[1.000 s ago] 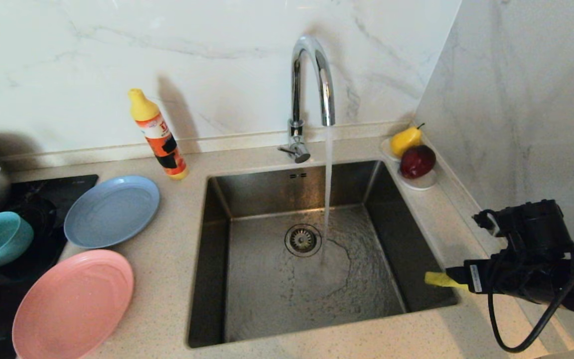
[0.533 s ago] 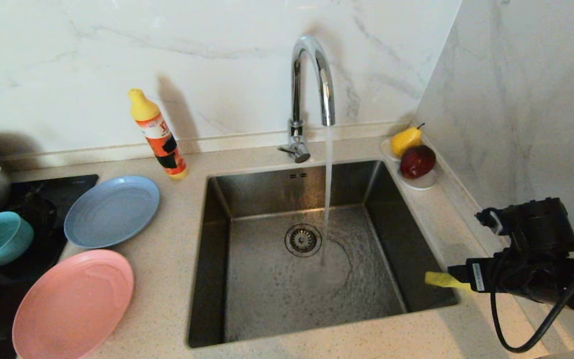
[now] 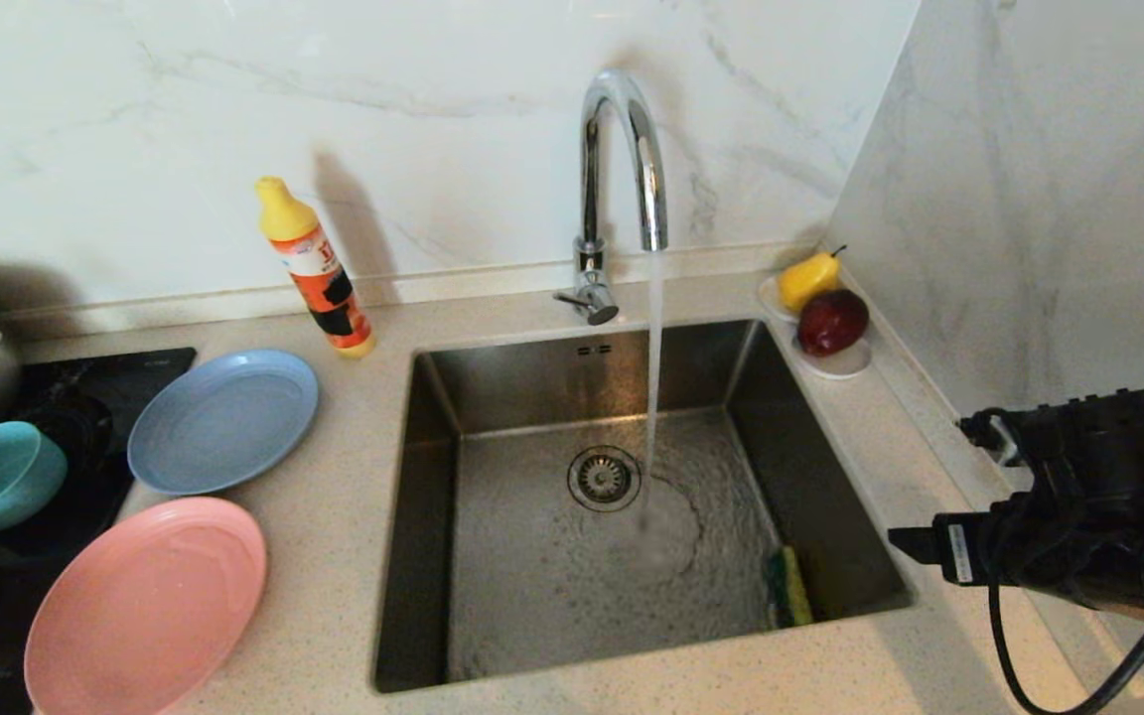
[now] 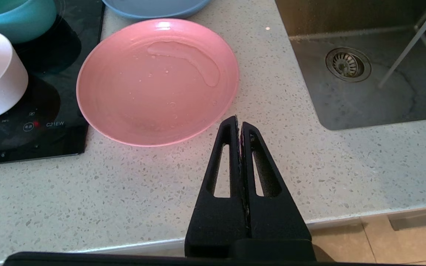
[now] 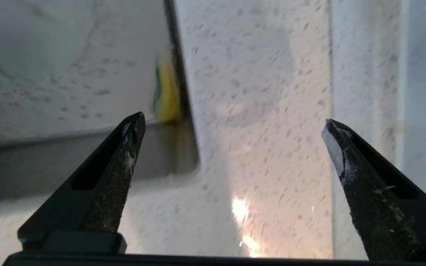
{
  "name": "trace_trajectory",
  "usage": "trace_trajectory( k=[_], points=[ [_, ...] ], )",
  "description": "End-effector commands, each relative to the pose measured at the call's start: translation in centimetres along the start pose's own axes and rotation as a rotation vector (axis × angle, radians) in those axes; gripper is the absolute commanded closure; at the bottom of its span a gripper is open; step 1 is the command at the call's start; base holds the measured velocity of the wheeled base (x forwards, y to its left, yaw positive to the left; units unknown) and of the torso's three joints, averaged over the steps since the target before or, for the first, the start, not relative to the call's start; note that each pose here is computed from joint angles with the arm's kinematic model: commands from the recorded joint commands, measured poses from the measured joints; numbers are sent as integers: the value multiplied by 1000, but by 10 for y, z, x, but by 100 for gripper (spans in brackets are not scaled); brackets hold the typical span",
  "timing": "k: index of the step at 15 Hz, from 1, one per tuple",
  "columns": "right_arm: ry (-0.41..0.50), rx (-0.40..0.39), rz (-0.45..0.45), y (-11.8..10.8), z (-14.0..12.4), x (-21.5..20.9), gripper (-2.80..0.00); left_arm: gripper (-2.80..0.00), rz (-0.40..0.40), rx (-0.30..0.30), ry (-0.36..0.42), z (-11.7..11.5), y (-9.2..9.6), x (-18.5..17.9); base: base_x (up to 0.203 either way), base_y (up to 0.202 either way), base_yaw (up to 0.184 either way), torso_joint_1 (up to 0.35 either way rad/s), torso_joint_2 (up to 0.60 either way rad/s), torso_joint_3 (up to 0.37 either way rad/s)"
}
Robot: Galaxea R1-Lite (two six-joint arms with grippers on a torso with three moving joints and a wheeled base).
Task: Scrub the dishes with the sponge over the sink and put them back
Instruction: Put down the sponge
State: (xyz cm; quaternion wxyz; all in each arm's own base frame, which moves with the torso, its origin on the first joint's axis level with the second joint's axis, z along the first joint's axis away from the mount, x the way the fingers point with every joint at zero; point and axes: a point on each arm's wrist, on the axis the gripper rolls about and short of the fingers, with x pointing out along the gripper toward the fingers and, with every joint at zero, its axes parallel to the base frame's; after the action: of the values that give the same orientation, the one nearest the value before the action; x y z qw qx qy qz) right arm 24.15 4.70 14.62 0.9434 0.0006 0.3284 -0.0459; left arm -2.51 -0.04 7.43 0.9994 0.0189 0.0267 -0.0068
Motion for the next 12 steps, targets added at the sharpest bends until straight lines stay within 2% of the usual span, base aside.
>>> trace_trajectory(
  k=[1,2,3,5,7,10,12],
  points=[
    [-26,8,20,-4,-3,-15,-280,0,0,0,0,0,0,0,0,0,0,0,0,0],
    [-33,10,32,-6,-5,-22,-280,0,0,1,0,0,0,0,0,0,0,0,0,0],
    [-49,14,54,-8,-5,-30,0,0,0,0,0,0,0,0,0,0,0,0,0,0],
    [-70,17,94,-10,-8,-42,0,0,0,1,1,0,0,0,0,0,0,0,0,0],
    [-143,17,153,-14,-12,-70,0,0,0,1,0,0,0,0,0,0,0,0,0,0],
    [-215,-12,221,-22,-32,-101,0,0,0,2,0,0,0,0,0,0,0,0,0,0],
    [-298,-24,263,-32,-51,-127,0,0,0,1,0,0,0,0,0,0,0,0,0,0]
  ],
)
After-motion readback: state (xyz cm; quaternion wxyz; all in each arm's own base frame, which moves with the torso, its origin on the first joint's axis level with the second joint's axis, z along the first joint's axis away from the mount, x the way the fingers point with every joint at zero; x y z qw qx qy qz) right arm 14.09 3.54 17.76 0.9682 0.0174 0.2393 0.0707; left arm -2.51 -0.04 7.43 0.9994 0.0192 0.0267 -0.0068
